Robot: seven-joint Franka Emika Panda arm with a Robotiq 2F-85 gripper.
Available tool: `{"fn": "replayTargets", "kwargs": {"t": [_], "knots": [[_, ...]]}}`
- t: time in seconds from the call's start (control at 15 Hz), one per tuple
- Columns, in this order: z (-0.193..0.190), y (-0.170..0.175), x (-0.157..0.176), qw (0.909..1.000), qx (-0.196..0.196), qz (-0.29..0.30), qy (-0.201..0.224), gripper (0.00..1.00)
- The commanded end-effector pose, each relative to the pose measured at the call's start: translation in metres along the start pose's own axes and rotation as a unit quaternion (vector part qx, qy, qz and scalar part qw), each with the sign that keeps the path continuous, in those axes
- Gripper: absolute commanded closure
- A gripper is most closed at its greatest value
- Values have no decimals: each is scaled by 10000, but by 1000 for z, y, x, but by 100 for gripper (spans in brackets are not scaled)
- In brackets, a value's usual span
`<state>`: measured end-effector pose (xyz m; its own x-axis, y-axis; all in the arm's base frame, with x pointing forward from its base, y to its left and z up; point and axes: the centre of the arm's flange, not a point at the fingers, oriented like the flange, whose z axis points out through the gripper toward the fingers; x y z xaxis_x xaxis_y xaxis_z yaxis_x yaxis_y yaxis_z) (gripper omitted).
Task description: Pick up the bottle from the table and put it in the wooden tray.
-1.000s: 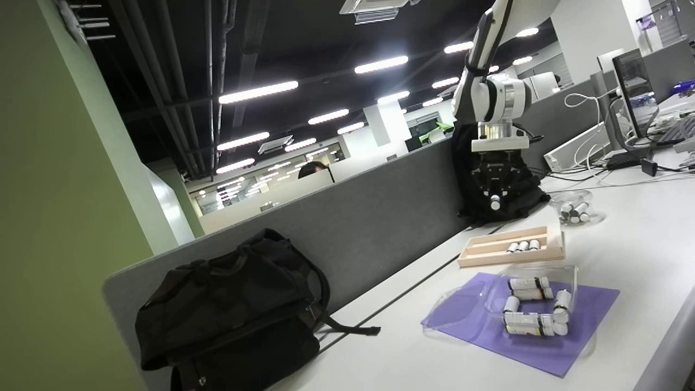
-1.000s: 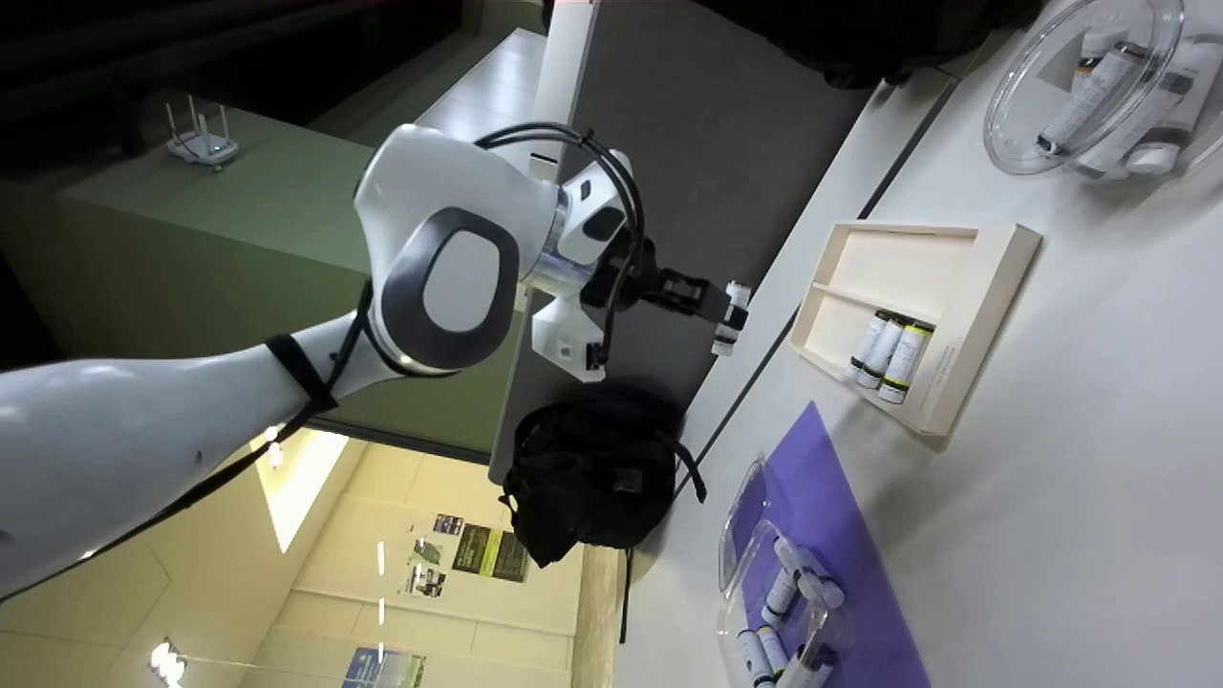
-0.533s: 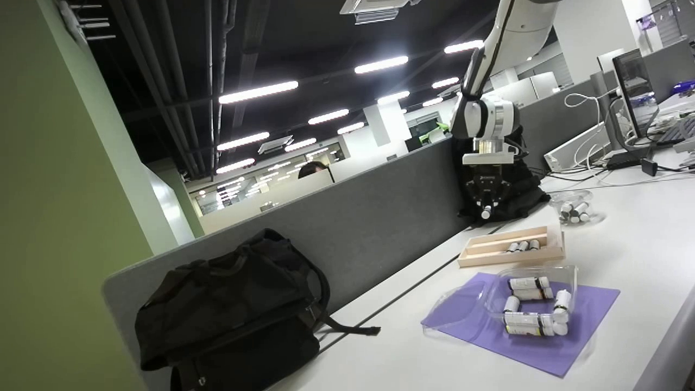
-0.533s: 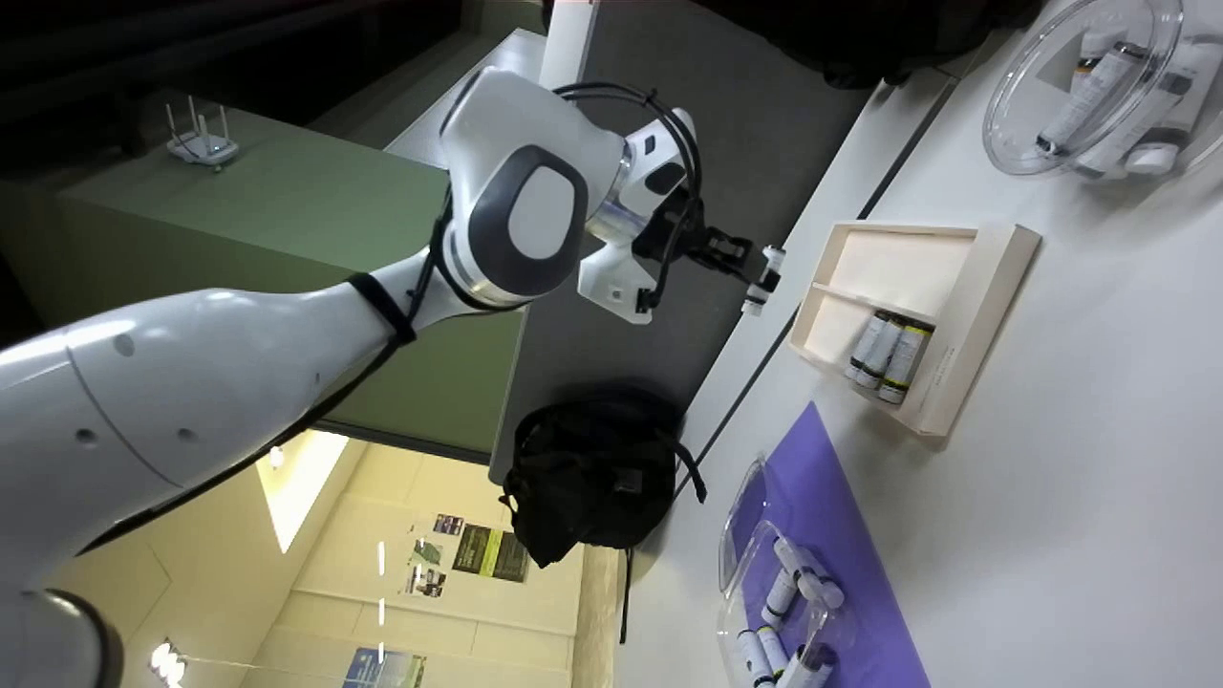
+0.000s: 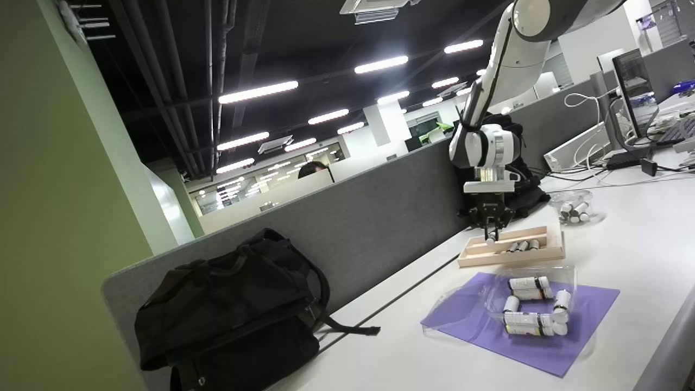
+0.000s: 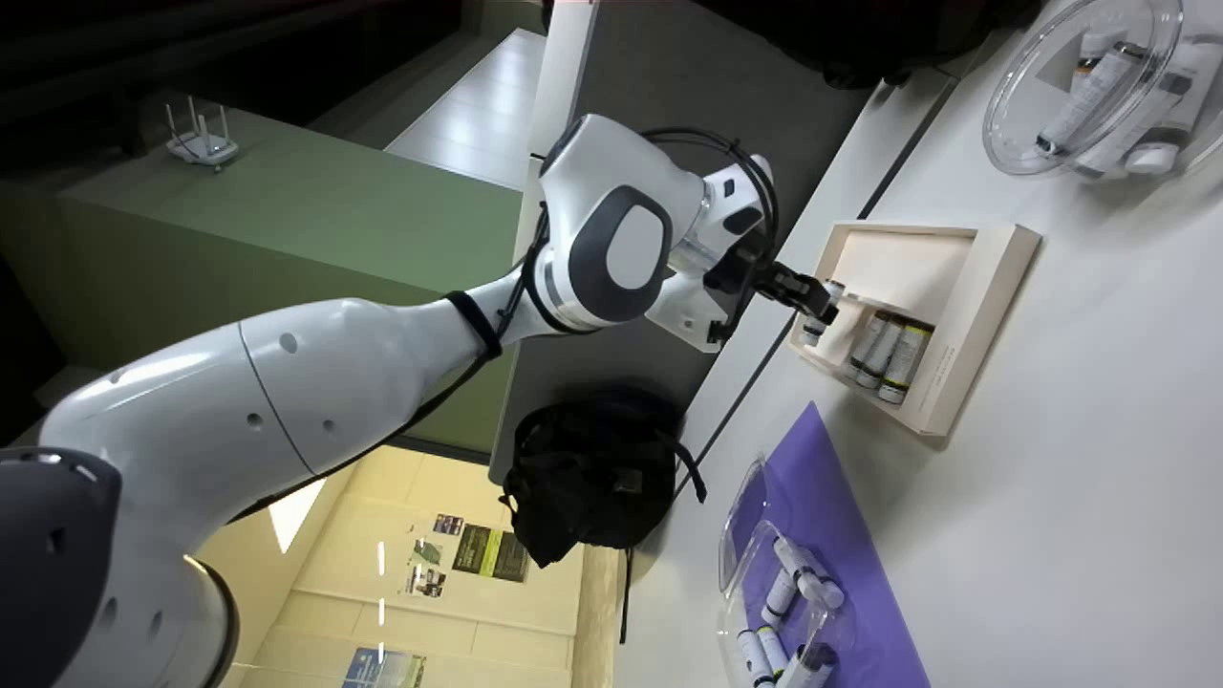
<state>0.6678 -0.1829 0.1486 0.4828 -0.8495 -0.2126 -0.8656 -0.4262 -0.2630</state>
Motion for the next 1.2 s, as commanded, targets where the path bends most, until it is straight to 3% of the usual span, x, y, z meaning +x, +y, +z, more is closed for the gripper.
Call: {"fn": "replayTargets", "kwargs": {"t": [0.0, 0.73, 1.13], "knots": [[17, -10, 3, 9997, -70, 211, -92, 89], [26, -11, -5, 9978, -326, 413, -412, 89], [25, 7, -3, 9964, -509, 559, -395, 89]]}}
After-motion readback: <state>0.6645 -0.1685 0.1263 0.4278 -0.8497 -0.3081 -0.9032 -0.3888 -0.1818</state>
